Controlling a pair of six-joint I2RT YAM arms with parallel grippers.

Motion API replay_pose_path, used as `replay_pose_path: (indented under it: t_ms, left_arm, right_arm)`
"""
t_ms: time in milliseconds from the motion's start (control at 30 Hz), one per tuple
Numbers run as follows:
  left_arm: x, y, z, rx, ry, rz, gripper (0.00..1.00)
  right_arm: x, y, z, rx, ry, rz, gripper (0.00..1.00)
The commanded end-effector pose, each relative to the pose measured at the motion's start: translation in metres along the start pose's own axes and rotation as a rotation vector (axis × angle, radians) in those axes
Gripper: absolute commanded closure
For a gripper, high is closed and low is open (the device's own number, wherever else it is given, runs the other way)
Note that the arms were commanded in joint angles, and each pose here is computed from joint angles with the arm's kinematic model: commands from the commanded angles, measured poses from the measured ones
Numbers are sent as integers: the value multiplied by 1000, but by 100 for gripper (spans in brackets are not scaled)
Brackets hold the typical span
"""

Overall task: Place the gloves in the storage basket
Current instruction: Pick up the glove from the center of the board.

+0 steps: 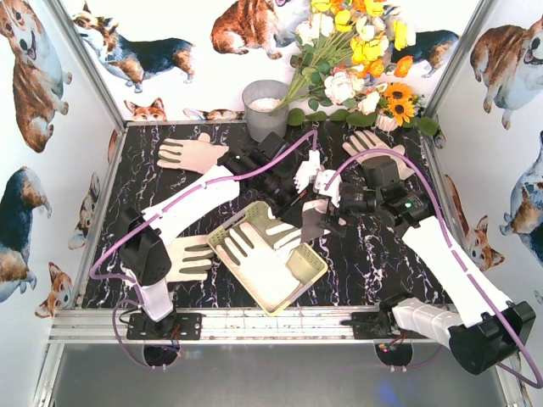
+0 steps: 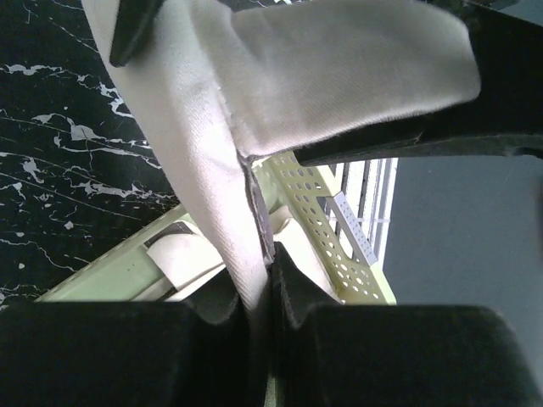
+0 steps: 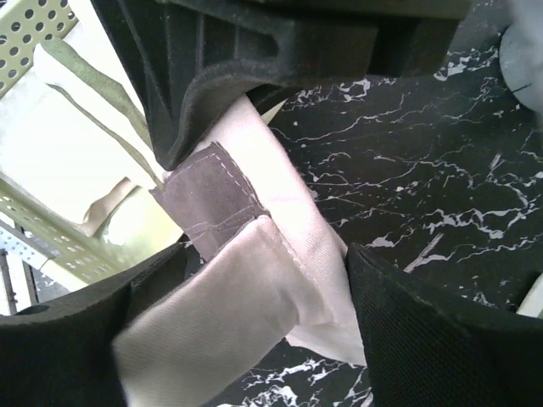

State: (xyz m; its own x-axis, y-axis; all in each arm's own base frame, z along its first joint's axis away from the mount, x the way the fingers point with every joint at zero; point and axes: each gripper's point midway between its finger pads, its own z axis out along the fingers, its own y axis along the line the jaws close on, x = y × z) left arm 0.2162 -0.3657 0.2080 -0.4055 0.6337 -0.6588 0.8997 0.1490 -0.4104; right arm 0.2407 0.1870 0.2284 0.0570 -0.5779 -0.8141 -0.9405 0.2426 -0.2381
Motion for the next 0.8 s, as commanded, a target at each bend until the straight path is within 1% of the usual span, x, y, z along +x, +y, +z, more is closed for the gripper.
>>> replay_pose_path:
  t_ms: [0, 233, 367, 433, 467, 500, 533, 567, 633, 700, 767]
  left_arm:
    - [-11, -12, -12, 9, -41, 48, 100]
    - [-23, -1, -12, -50, -59, 47, 100]
    - [-33, 18, -22, -188, -91, 39, 100]
    - [-40, 25, -26, -241, -117, 10, 98]
    - [-45, 27, -27, -260, -134, -9, 91]
    - [-48, 29, -29, -274, -150, -26, 80]
    - [-52, 32, -32, -298, -164, -50, 64]
    - [-55, 39, -38, -354, -175, -71, 53]
    - [-58, 53, -57, -458, -208, -113, 38]
    - [-64, 62, -78, -508, -266, -142, 18]
    - [-75, 65, -102, -523, -337, -166, 1]
  right_arm:
    - [-6, 10, -5, -16, -25, -7, 28]
    - [-15, 14, -13, -21, -27, 51, 73]
    - [-22, 15, -19, -8, -31, 135, 100]
    - [-28, 12, -22, 28, -55, 177, 100]
    - [-30, 10, -24, 56, -73, 203, 100]
    - [-34, 8, -26, 87, -99, 228, 100]
    - [-41, 6, -30, 117, -136, 258, 100]
    - [-47, 4, -34, 148, -171, 298, 100]
    - [-56, -6, -44, 243, -227, 422, 100]
    - [-53, -14, -50, 330, -234, 544, 100]
    - [-41, -20, -50, 388, -199, 637, 100]
